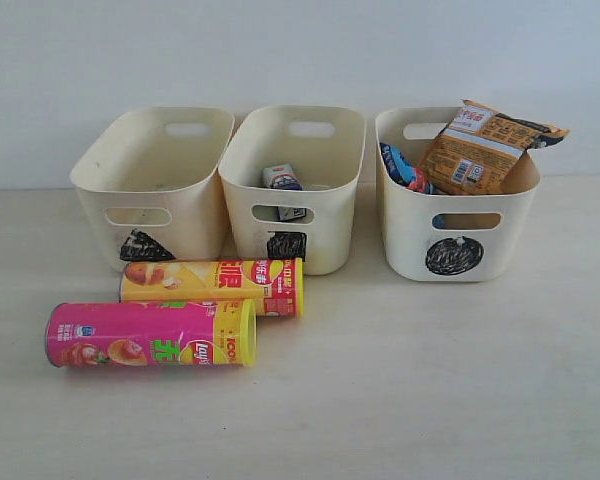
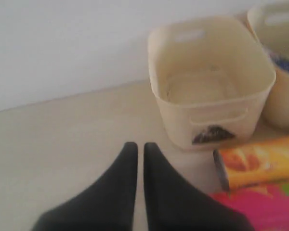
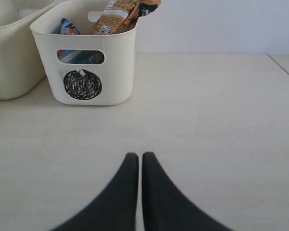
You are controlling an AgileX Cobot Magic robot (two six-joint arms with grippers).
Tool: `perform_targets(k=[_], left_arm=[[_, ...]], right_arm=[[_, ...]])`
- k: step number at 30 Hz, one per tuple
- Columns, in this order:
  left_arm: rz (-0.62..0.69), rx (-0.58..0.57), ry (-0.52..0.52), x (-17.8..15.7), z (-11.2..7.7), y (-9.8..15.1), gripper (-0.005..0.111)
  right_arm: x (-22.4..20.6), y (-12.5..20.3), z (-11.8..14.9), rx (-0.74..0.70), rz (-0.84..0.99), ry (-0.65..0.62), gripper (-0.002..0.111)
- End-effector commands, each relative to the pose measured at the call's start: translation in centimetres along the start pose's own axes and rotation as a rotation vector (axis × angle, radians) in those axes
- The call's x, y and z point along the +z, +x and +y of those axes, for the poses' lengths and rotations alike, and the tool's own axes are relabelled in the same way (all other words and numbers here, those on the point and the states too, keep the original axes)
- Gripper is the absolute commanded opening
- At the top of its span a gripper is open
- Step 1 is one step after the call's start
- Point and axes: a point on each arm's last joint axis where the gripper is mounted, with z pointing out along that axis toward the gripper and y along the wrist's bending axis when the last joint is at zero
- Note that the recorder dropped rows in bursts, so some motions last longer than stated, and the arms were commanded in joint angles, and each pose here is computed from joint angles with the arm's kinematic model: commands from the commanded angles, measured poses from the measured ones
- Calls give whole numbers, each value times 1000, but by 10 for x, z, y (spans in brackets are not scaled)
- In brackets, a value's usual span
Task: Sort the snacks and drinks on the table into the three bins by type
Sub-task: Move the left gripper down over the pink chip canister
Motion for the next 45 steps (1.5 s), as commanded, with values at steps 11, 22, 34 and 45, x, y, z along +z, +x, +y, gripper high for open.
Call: perform_targets(k=[11, 22, 34, 45], left_arm=[[579, 501, 609, 86, -72, 7, 4], [577, 806, 822, 125, -86, 19, 8], [442, 1065, 949, 148, -96, 29, 71], [477, 1066, 978, 171, -104, 52, 71]], right_arm=[[0, 0, 0, -1, -8, 3, 0], [0, 0, 0, -1, -14, 3, 0], [0, 0, 0, -1, -10, 3, 0], [0, 0, 0, -1, -10, 3, 0]])
